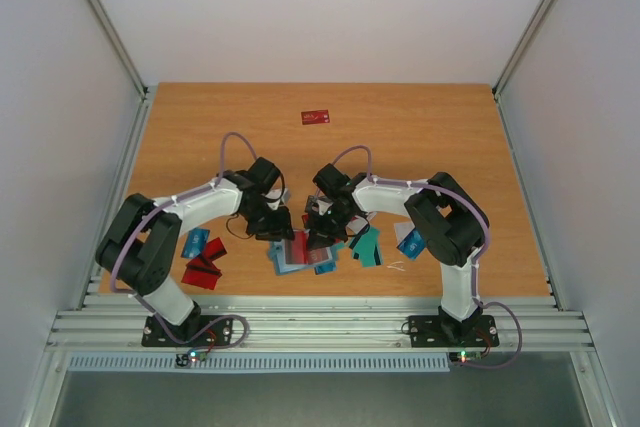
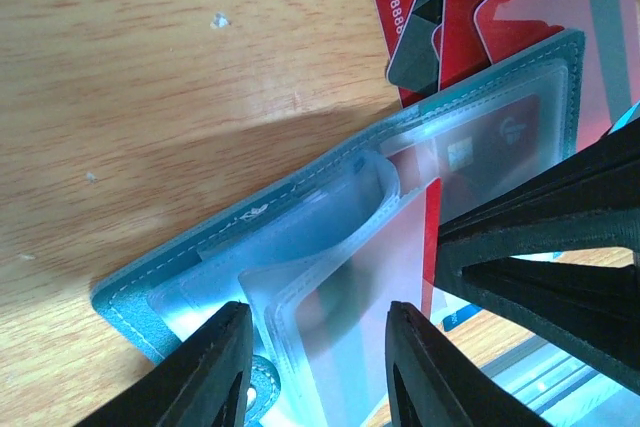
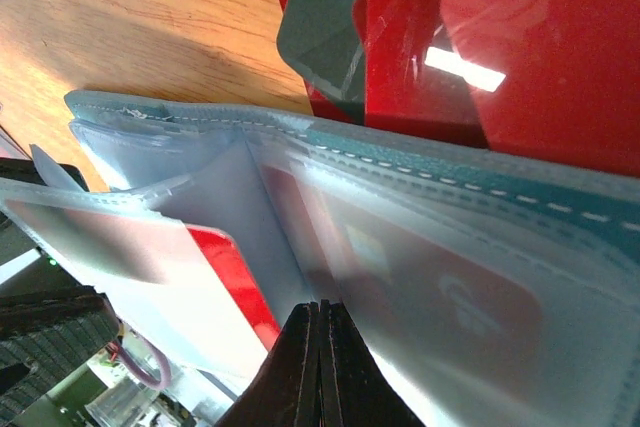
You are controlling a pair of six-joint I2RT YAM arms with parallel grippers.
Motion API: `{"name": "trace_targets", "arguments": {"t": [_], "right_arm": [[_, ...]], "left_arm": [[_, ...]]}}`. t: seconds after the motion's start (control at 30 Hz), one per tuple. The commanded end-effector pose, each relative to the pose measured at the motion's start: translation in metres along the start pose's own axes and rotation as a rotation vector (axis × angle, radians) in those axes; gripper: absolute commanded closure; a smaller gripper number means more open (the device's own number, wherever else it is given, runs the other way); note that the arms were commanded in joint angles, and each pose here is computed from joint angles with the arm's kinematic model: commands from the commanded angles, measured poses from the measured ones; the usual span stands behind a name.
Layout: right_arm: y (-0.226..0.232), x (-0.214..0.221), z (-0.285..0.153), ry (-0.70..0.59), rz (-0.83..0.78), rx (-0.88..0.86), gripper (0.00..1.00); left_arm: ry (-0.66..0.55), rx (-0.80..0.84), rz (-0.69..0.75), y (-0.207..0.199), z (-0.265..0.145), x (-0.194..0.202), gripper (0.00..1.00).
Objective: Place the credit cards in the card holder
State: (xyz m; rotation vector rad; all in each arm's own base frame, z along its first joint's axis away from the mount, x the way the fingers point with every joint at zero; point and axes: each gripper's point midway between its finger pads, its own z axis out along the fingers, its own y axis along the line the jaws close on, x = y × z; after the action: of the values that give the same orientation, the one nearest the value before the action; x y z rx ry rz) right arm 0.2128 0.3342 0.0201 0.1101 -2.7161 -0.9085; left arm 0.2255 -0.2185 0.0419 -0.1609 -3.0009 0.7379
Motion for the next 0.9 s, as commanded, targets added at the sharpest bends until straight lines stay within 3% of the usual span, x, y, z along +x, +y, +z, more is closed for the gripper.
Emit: {"name": "trace_targets", "arguments": {"t": [0.0, 0.87], "right_arm": [[-0.026, -0.001, 0.009, 0.003, 0.046, 0.086, 0.99], [-0.011, -0.002, -0.006, -0.041, 0.003, 0.058, 0.99]], "left_arm": [[0.024, -0.004, 0.011, -0.003, 0.002, 0.000, 0.61], [0.065, 0.082, 0.009, -0.042, 0.002, -0.006, 0.61]]}}
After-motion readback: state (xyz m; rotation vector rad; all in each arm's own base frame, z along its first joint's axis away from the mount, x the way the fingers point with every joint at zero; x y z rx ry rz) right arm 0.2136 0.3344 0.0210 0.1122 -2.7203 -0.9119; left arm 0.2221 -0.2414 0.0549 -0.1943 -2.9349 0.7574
